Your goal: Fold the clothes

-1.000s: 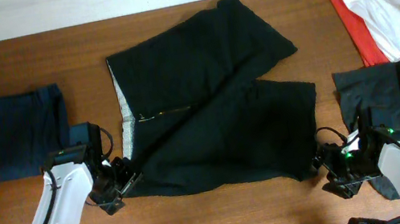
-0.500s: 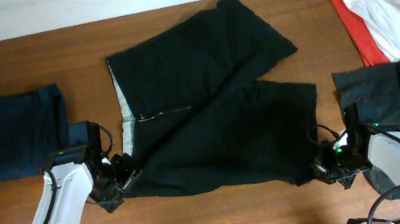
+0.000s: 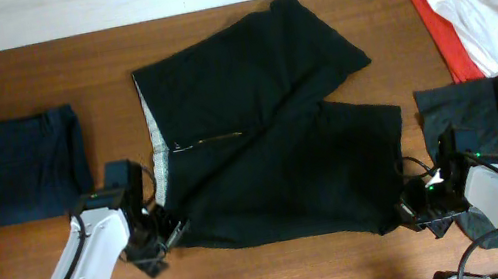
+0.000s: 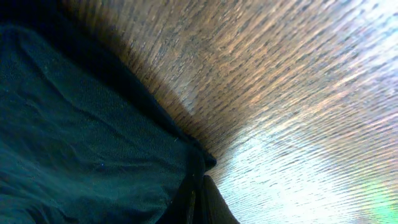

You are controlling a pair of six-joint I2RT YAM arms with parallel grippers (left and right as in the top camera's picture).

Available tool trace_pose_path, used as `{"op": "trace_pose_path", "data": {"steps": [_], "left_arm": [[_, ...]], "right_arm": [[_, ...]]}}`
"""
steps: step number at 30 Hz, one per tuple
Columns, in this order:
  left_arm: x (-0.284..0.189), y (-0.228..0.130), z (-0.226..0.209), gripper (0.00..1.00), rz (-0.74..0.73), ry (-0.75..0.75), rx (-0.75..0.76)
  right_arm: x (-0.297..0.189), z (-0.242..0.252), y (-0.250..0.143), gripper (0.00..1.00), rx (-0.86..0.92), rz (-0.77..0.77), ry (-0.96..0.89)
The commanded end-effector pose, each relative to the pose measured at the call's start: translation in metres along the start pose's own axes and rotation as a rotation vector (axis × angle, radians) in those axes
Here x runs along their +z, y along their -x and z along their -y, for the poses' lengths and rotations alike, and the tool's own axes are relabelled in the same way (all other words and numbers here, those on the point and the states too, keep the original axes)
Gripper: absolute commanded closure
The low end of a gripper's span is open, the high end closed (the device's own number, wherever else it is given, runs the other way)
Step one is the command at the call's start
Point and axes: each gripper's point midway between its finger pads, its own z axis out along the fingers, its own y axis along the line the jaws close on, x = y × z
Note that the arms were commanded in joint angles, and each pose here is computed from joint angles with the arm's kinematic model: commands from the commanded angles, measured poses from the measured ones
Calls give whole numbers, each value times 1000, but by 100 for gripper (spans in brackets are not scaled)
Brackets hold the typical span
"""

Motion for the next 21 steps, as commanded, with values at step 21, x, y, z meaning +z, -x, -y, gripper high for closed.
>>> {"op": "trace_pose_path", "data": {"steps": [21], "left_arm": [[-37,30,13,23,196,-205,-138]], "right_arm": [[-4,6,9,96,12,41,-46]]}}
